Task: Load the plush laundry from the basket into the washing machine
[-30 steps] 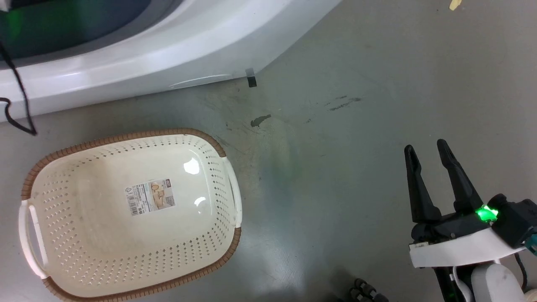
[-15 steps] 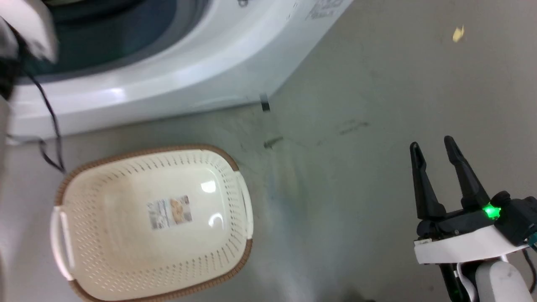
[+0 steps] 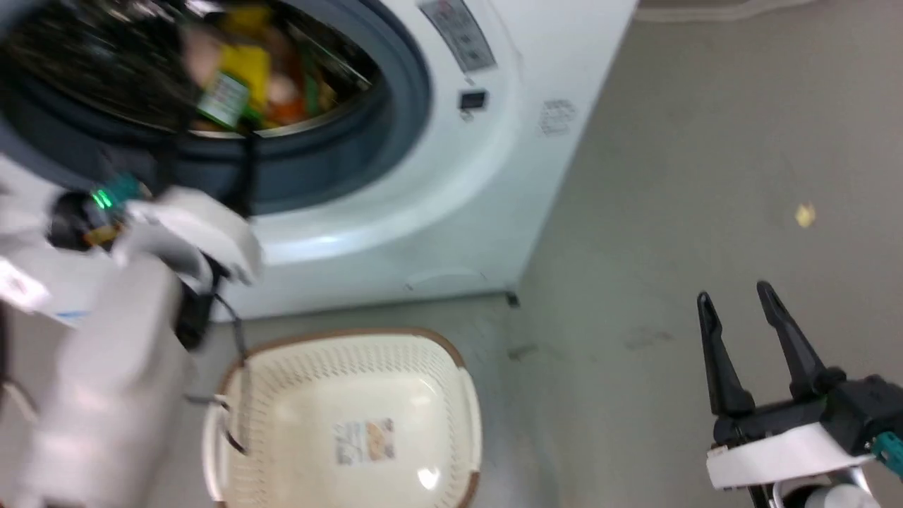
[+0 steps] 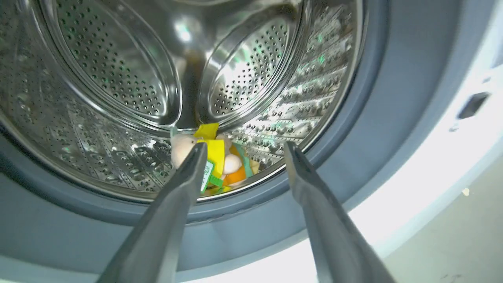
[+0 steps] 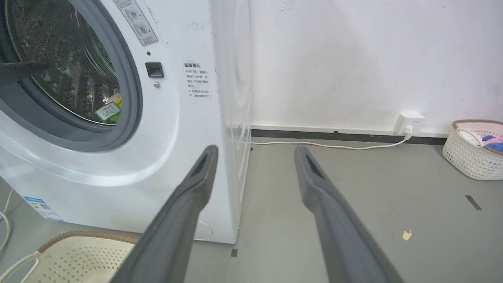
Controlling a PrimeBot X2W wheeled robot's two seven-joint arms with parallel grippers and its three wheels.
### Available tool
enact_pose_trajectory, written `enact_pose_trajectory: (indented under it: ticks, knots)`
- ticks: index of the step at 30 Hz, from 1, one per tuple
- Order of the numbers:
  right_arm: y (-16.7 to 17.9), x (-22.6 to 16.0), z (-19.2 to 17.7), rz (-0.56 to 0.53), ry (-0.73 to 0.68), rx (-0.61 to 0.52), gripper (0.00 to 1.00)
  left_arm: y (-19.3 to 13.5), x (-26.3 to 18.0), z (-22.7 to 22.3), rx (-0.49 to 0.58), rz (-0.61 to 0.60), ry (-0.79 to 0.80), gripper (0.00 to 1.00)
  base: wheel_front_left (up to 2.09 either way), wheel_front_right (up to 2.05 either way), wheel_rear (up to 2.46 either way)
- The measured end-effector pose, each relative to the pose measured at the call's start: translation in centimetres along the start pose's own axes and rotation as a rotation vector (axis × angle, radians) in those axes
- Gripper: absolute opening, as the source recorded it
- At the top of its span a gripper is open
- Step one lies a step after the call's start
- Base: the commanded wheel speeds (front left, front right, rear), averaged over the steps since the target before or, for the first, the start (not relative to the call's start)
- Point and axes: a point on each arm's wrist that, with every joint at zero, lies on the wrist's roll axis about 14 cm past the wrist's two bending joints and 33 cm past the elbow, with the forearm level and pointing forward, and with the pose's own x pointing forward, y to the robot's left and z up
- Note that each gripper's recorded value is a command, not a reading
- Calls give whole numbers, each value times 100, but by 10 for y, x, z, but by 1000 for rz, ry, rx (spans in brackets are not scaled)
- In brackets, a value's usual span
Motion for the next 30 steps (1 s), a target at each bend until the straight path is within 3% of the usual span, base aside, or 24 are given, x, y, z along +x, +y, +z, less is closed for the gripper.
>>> enact_pose_trajectory:
  ticks: [16,23,30]
  knots:
    - [59,-16,43,181,-129,53,100,-9,-194,44,-47,244,-205,100,0,0,0]
    - [68,-26,48,212,-143,64,100,-16,-232,25,-79,307,-166,100,0,0,0]
    - [69,-29,45,213,-133,78,100,-23,-239,9,-68,295,-118,100,0,0,0]
